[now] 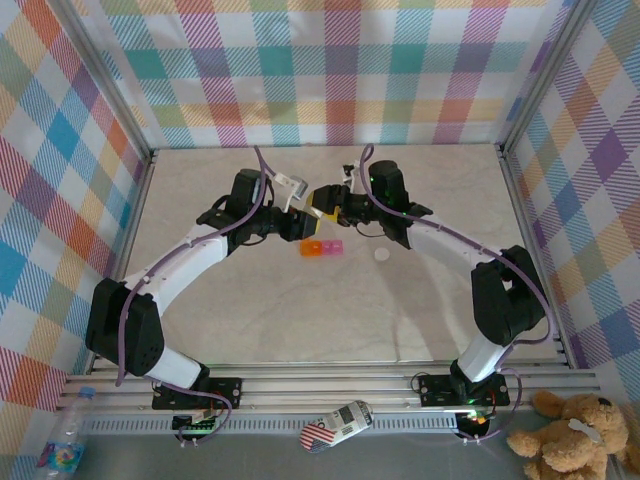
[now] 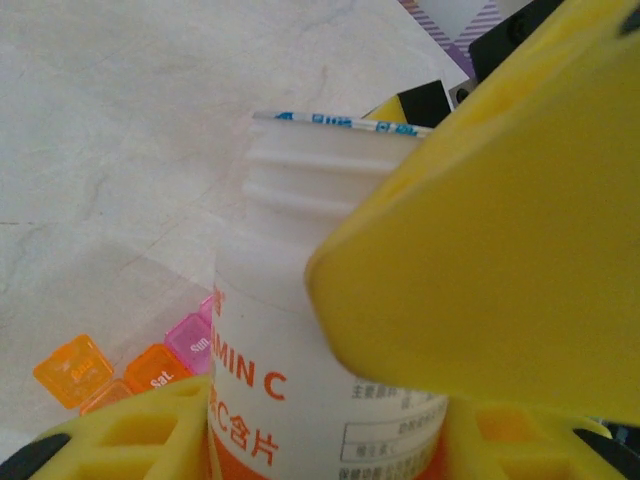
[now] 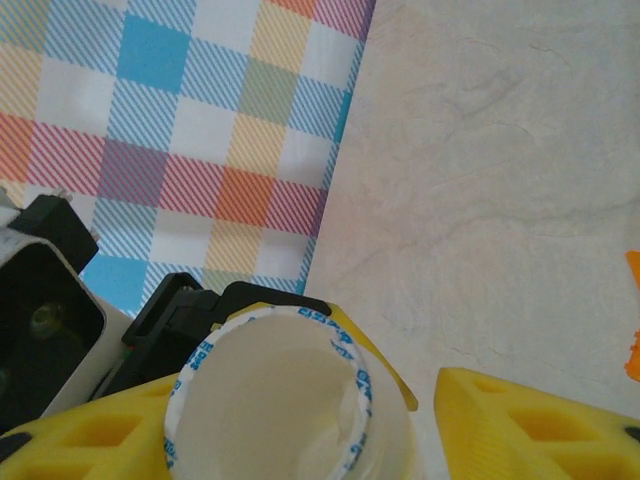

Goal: Sort the pills into containers

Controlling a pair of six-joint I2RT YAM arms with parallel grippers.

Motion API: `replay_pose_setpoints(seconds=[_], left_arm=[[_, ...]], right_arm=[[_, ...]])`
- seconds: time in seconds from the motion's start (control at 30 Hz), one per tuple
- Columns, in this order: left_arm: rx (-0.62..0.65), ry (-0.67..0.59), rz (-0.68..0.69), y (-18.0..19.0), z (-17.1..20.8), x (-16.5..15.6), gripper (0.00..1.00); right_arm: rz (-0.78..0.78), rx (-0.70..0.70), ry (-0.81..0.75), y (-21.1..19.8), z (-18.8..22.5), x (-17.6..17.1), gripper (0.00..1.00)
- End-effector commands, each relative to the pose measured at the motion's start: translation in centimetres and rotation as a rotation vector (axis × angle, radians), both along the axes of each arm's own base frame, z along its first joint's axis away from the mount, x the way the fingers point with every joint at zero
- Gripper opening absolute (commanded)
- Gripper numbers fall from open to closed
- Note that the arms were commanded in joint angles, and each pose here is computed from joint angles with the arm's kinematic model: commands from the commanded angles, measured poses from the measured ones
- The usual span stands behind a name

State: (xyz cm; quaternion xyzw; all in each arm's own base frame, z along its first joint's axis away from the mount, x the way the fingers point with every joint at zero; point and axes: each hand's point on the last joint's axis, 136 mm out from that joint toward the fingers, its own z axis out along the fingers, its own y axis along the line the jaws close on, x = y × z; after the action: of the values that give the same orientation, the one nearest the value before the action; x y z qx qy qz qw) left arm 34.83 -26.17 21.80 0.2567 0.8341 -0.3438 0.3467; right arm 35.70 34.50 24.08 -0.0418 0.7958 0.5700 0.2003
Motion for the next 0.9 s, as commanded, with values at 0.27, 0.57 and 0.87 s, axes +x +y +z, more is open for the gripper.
replay_pose_setpoints(seconds=[0.27,0.57,0.87], left_arm=[[-0.046,-0.057,0.000,-0.3,2.6,1.0,0.00],[-0.040,-0.067,0.016,0.0,2.8,1.1,0.18],[-0.087,-0.080,0.058,0.8,3.5,1.3,0.39]], right_arm=[[0.060,0.072,-0.041,1.5,1.9,0.2,0.32],[0.005,0.078,-0.045,1.0,2.4,1.3,0.26],[-0.034,0.082,-0.041,0.2,2.6,2.0,0.24]])
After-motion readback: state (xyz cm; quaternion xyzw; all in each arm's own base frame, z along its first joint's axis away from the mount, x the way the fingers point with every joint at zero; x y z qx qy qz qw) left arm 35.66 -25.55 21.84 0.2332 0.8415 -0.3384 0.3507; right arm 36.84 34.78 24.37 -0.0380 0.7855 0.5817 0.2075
